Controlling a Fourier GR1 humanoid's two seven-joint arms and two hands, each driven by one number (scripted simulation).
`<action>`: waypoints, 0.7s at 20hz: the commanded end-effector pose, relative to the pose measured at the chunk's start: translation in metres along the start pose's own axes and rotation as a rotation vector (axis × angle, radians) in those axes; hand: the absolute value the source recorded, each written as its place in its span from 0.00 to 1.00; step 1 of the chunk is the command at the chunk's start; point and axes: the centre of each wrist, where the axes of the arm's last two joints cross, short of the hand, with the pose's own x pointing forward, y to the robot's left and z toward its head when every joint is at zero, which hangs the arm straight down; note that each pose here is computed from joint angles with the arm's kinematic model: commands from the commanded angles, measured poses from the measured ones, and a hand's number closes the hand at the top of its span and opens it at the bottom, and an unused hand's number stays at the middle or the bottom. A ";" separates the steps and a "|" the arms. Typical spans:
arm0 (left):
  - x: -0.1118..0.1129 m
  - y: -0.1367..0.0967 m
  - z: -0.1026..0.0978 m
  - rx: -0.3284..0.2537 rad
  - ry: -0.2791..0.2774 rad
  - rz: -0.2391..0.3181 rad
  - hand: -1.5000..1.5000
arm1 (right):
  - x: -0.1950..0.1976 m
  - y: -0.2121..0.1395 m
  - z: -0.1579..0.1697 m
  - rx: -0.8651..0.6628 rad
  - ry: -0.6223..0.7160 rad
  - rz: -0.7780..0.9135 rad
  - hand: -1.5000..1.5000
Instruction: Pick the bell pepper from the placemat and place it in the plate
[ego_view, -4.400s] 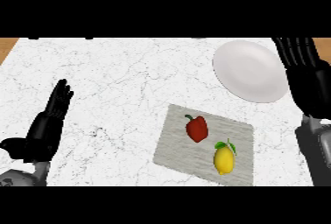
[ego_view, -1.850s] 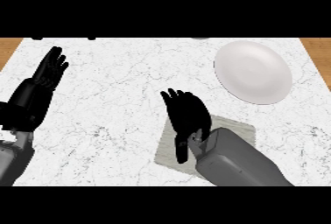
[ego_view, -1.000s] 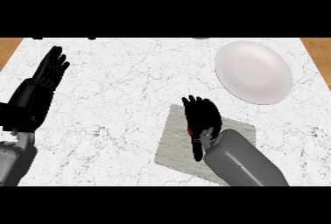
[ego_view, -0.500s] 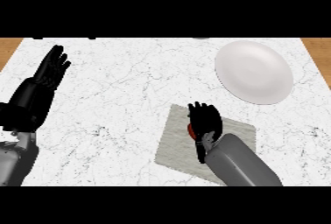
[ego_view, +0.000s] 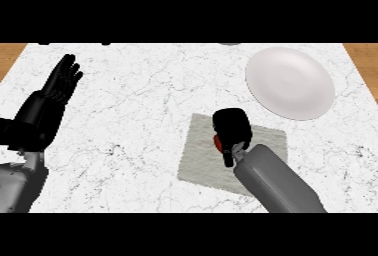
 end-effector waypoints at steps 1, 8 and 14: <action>0.005 -0.002 -0.007 0.010 -0.002 -0.001 0.50 | 0.012 0.004 0.006 -0.166 -0.072 0.043 1.00; -0.010 0.022 0.014 0.112 0.041 -0.016 0.50 | -0.298 -0.029 0.033 -0.241 0.549 -0.080 1.00; -0.005 0.010 0.011 0.065 0.020 -0.002 0.50 | -0.413 -0.055 0.104 -0.396 0.450 -0.263 1.00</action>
